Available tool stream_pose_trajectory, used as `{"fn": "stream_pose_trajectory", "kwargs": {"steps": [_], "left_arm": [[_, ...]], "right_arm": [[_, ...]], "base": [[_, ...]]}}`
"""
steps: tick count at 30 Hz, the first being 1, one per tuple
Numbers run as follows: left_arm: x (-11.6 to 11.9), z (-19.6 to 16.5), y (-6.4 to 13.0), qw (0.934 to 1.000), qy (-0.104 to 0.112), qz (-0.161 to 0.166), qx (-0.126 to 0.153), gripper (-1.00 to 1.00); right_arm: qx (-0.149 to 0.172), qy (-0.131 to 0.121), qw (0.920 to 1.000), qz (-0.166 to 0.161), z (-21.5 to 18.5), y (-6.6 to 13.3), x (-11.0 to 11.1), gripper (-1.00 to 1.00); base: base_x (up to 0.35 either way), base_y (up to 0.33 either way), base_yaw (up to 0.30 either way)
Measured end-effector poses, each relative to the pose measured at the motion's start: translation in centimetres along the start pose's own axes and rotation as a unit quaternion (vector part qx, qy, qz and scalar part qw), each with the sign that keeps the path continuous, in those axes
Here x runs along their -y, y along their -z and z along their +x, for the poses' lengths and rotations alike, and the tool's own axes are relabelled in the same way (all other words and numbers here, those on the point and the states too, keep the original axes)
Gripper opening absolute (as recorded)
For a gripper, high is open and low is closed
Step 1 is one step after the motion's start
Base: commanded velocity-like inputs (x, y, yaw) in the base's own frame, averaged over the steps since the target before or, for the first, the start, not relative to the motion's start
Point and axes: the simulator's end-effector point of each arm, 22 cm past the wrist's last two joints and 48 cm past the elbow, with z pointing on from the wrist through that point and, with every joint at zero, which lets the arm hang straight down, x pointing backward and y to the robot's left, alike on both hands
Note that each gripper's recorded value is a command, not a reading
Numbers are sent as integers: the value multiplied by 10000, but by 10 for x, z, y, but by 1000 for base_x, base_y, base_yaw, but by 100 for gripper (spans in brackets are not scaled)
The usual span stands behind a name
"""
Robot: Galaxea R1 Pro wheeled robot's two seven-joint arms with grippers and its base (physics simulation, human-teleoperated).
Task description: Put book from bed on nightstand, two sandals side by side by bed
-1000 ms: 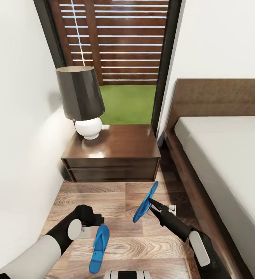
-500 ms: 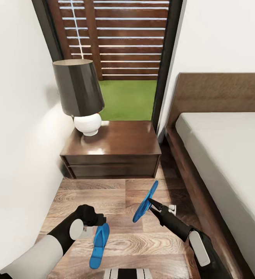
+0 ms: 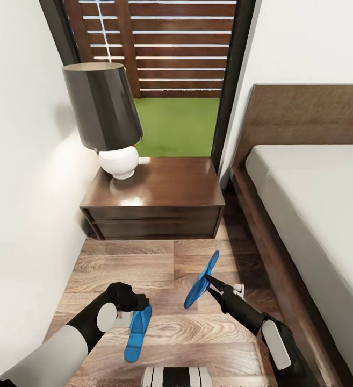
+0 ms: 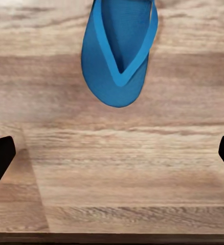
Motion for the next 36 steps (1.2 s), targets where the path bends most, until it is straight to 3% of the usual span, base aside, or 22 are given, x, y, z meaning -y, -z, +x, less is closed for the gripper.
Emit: {"fn": "stream_pose_trajectory", "kwargs": {"steps": [28,31,36], "left_arm": [[1,-40,-51,9984,-1,4,571,100],[1,-45,-57,9980,1,8,631,100],[2,-52,-65,9973,-4,19,733,100]], "right_arm": [[-98,-398,9984,396,14,-1,61,-100],[-62,-336,9986,405,10,-1,61,-100],[-28,-289,9967,763,7,1,81,-100]], "base": [[0,0,0],[0,0,0],[0,0,0]]}}
